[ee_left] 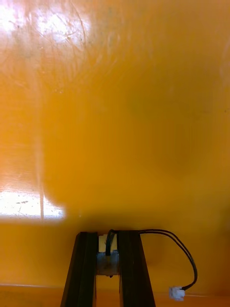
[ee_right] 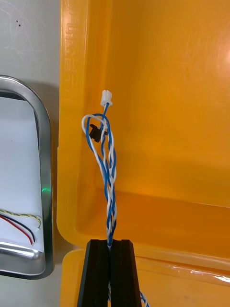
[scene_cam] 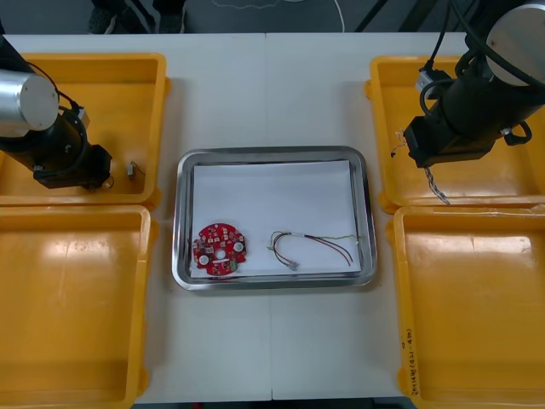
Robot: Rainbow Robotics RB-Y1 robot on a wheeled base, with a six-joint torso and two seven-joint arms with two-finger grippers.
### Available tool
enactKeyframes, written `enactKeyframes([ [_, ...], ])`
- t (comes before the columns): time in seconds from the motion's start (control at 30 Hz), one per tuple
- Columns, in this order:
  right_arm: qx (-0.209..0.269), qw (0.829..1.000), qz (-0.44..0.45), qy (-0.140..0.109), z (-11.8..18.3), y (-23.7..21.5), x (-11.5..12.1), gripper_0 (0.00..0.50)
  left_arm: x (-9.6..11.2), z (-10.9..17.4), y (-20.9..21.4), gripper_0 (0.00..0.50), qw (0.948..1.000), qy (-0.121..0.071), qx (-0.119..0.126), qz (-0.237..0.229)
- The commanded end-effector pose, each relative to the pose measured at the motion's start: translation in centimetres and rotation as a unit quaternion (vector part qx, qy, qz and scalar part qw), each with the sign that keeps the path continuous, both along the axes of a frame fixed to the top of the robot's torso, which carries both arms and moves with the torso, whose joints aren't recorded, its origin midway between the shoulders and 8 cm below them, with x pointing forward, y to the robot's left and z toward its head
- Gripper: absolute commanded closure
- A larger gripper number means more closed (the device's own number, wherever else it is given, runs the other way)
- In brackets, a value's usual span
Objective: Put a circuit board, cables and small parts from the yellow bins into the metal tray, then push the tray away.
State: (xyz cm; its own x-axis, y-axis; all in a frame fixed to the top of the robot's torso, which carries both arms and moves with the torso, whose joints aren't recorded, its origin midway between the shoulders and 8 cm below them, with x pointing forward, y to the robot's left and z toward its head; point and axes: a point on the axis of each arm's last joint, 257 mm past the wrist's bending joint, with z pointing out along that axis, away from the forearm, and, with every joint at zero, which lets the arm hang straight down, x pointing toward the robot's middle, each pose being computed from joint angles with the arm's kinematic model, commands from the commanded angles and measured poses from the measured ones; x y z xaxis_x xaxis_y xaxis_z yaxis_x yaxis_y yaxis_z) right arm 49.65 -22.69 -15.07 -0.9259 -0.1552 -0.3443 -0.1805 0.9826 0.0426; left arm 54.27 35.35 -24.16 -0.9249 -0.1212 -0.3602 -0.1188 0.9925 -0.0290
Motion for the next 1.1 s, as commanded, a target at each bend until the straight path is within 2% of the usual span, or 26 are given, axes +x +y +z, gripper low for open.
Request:
enactKeyframes([
  [0.03, 0.003, 1.0, -0.003, -0.026, 2.7, 1.9, 0.8, 0.5, 0.2, 1.3, -0.8, 0.5, 0.999, 0.015, 0.023, -0.037],
  [0.2, 0.006, 1.0, -0.004, -0.028, 2.8, 2.5, 0.9, 0.5, 0.8, 5.1, -0.2, 0.5, 0.9992, 0.011, 0.031, -0.024],
  [0.37, 0.008, 1.0, -0.002, -0.03, 2.8, 2.8, 0.9, 0.5, 1.2, 9.4, -0.1, 0.5, 0.9997, 0.002, 0.019, 0.015],
  [0.4, 0.008, 1.0, -0.002, -0.03, 2.8, 2.8, 0.9, 0.5, 1.2, 9.4, -0.1, 0.5, 0.9997, 0.002, 0.019, 0.015],
  [0.47, 0.008, 1.0, 0.0, -0.031, 2.9, 2.8, 0.9, 0.5, 1.1, 11.4, -0.5, 0.5, 0.9995, 0.001, 0.007, 0.03],
  [0.63, 0.005, 0.999, -0.001, -0.034, 2.9, 2.7, 1.1, 0.5, 0.0, 14.8, -1.9, 0.5, 0.9984, -0.012, -0.012, 0.053],
  [0.8, 0.009, 0.999, -0.001, -0.037, 3.0, 2.8, 1.2, 0.5, -1.4, 16.4, -3.5, 0.5, 0.9968, -0.013, -0.02, 0.076],
  [0.97, 0.008, 0.999, 0.0, -0.039, 3.1, 2.8, 1.3, 0.5, -1.3, 17.9, -6.6, 0.5, 0.9943, -0.044, -0.04, 0.089],
  [1.1, 0.008, 0.999, 0.0, -0.04, 3.1, 2.7, 1.3, 0.5, -1.5, 18.8, -10.1, 0.5, 0.9915, -0.064, -0.069, 0.089],
])
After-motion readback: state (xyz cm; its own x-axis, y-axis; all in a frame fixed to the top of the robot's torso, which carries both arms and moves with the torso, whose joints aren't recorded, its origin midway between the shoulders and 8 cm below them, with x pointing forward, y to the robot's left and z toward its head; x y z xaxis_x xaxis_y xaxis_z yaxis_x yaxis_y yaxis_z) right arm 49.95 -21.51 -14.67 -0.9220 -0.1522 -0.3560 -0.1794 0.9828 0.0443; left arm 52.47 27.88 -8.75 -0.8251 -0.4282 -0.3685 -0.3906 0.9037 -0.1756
